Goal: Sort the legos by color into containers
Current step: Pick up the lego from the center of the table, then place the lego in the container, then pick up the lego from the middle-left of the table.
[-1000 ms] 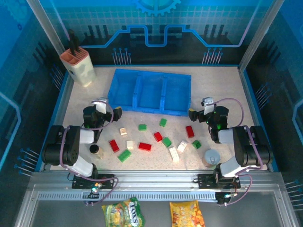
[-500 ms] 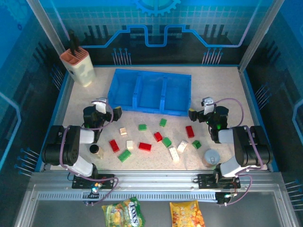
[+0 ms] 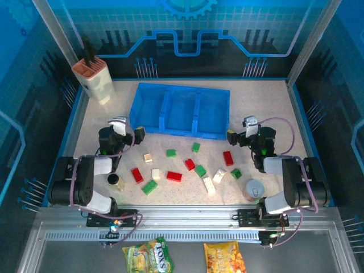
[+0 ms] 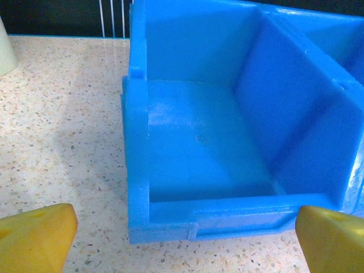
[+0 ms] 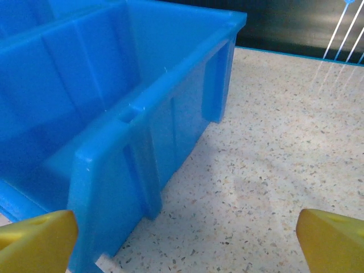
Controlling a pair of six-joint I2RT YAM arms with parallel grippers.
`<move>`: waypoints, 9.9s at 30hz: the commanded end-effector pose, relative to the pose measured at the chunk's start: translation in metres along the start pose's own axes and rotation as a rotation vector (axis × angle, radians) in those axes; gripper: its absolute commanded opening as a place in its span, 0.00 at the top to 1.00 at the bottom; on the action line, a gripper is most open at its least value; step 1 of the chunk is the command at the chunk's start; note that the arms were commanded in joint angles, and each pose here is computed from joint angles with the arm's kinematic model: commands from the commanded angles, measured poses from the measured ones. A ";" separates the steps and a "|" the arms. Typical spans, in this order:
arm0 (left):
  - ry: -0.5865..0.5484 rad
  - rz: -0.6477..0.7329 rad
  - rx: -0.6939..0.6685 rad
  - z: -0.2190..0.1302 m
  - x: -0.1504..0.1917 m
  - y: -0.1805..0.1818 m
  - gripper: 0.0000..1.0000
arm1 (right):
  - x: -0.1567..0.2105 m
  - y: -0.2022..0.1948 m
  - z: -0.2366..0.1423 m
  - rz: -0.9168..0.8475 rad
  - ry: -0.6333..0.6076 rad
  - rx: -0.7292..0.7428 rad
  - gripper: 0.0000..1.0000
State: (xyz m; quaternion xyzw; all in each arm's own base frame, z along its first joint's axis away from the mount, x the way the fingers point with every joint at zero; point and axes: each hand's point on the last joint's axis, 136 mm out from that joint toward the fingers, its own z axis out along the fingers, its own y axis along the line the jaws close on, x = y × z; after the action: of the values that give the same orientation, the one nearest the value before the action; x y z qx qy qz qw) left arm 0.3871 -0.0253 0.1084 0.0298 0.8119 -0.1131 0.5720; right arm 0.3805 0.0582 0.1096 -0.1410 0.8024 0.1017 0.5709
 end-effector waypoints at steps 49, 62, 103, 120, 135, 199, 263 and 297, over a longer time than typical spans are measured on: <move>0.484 -0.213 0.020 -0.076 -0.050 -0.035 0.01 | 0.093 0.094 -0.062 0.210 1.041 0.122 0.39; 0.463 -0.201 0.008 -0.080 -0.053 -0.034 0.01 | 0.111 0.093 -0.068 0.186 1.109 0.160 0.49; 0.456 -0.213 0.008 -0.079 -0.054 -0.031 0.01 | 0.053 0.079 -0.028 0.238 0.967 0.263 0.79; 0.454 -0.216 0.010 -0.080 -0.054 -0.032 0.01 | 0.010 0.048 -0.013 0.271 0.911 0.291 0.83; 0.446 -0.220 0.014 -0.081 -0.056 -0.033 0.01 | -0.049 0.091 0.026 0.261 0.849 0.155 0.77; 0.461 -0.231 -0.001 -0.084 -0.053 -0.032 0.01 | -0.045 0.055 0.133 0.225 0.903 0.282 0.56; 1.107 -0.409 -0.362 -0.061 0.132 -0.089 0.59 | -0.036 0.102 -0.025 0.230 0.894 0.172 0.57; 0.935 -0.154 -0.177 -0.009 0.005 -0.081 0.65 | -0.035 0.097 -0.046 0.218 0.897 0.199 0.57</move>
State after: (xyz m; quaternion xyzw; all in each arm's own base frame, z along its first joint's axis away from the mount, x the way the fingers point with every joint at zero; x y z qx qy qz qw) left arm 0.3577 -0.1103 0.1194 -0.0673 0.9837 -0.0734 0.1500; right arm 0.3306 0.1409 0.1505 -0.0322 0.9857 0.0165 0.1644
